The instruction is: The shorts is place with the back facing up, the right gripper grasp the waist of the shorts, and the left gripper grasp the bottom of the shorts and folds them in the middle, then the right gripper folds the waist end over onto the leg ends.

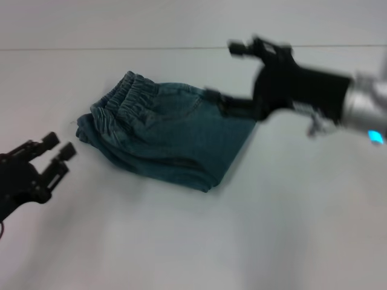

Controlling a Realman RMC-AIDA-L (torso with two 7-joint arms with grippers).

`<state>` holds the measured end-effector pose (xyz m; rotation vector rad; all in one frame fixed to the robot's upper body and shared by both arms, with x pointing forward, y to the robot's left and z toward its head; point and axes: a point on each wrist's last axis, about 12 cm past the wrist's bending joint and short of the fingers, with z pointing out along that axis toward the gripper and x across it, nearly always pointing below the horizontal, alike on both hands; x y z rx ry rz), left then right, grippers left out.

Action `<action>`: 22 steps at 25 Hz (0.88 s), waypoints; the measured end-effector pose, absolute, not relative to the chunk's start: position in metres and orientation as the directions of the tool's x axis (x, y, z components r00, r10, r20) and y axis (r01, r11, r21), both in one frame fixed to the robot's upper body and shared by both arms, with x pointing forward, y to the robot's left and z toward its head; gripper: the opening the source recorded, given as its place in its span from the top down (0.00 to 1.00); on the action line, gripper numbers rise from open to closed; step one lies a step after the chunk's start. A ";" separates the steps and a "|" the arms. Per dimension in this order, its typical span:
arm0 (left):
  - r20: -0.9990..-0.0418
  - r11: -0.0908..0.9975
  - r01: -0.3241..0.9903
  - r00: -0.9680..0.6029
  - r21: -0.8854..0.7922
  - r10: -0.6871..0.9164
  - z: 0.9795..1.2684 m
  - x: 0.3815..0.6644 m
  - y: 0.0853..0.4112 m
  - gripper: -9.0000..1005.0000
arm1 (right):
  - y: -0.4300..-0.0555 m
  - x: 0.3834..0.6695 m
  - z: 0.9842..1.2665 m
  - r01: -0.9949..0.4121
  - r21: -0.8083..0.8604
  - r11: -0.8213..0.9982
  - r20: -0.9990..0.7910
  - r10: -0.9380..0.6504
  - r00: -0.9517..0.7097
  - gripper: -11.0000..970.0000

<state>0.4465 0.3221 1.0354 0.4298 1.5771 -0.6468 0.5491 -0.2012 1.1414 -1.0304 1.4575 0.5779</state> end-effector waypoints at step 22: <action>-0.988 0.607 0.786 -0.154 -0.117 0.009 1.047 0.463 0.314 0.11 | -0.241 0.478 1.033 -0.793 -0.079 0.604 -0.995 -0.100 0.023 0.06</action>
